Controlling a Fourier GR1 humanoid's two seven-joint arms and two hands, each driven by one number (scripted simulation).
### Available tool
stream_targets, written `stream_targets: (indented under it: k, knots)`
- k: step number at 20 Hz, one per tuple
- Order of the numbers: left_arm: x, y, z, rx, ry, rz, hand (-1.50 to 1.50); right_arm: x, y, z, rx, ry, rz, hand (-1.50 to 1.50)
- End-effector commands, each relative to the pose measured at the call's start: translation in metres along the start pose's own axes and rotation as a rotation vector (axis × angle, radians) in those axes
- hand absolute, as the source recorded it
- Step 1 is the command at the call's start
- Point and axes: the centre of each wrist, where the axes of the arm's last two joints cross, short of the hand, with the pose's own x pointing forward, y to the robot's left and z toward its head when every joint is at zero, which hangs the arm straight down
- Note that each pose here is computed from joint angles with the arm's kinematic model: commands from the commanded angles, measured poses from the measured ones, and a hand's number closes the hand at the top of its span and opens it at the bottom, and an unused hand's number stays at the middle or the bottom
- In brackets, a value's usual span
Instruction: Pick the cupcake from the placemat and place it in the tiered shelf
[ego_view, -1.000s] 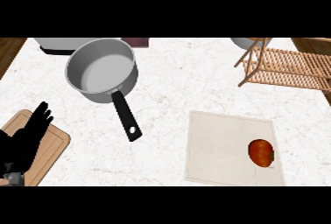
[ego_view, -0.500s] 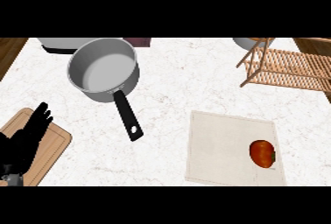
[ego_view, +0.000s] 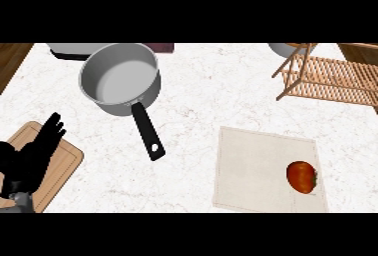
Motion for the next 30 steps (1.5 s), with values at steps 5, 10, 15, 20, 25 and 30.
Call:
stream_targets:
  k: [5, 10, 15, 20, 25, 30]
  knots:
    - [0.0, 0.003, -0.002, -0.002, -0.007, -0.004, 0.0, 0.02, -0.02, -0.027, -0.074, 0.05, 0.123, 1.5]
    - [-0.009, 0.008, -0.017, 0.002, -0.004, -0.001, 0.0, -0.008, 0.005, -0.049, -0.064, 0.052, 0.141, 1.5]
    - [0.006, 0.009, -0.01, -0.004, -0.018, -0.026, 0.0, -0.011, 0.001, -0.077, -0.098, 0.107, 0.217, 1.5]
    - [0.002, 0.007, -0.014, -0.005, -0.012, 0.004, 0.0, -0.023, 0.015, -0.099, -0.098, 0.106, 0.238, 1.5]
    - [0.009, 0.001, -0.004, -0.028, -0.022, -0.01, 0.0, -0.036, 0.026, -0.119, -0.113, 0.154, 0.188, 1.5]
    - [0.002, 0.002, -0.013, -0.026, -0.007, 0.004, 0.0, -0.056, 0.048, -0.13, -0.095, 0.182, 0.157, 1.5]
